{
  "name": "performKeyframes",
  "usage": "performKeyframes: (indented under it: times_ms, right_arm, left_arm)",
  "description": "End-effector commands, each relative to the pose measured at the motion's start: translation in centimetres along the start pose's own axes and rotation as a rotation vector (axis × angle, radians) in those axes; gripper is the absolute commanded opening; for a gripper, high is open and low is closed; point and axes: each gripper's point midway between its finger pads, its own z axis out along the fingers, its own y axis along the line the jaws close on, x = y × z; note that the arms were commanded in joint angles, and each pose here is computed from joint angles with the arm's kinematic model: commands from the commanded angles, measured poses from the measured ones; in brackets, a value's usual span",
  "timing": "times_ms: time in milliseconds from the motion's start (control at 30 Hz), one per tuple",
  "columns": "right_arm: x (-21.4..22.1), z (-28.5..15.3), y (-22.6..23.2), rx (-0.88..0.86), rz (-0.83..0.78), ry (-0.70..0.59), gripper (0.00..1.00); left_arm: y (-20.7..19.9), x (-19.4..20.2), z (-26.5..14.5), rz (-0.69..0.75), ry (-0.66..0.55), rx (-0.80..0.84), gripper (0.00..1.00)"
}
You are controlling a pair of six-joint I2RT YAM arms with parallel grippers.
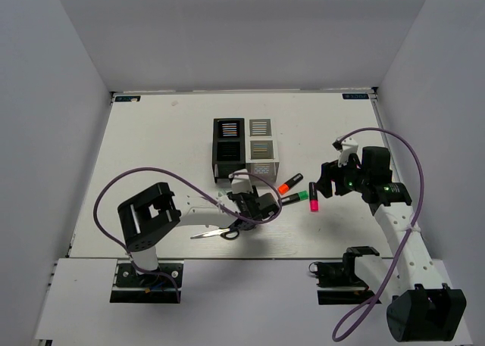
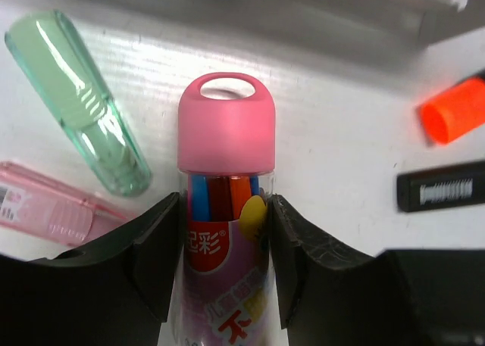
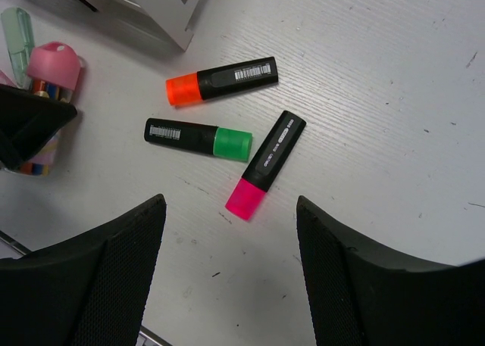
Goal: Sort the stationery into containers
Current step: Move the stationery to the corner of the board.
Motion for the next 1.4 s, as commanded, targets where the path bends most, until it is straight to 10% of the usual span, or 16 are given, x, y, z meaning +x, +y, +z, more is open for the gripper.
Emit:
performKeyframes:
  times_ms: [0,500,1367]
  right_arm:
    - [-1.9,-1.0,0.1,0.011,-0.015,-0.05,0.72]
    - [-2.2,-1.3,0.1,0.016,-0.016,-0.065,0.72]
    - [-2.2,-1.3,0.0,0.023,-0.024,-0.068,0.72]
  left_arm:
    - [1.7,2.0,-2.0,0.053,0.14,-0.047,0.41]
    - [3.5,5.2,-3.7,0.147,0.366,-0.1,0.65]
    - [4.7,7.6,-3.9,0.22,0.595,-0.101,0.67]
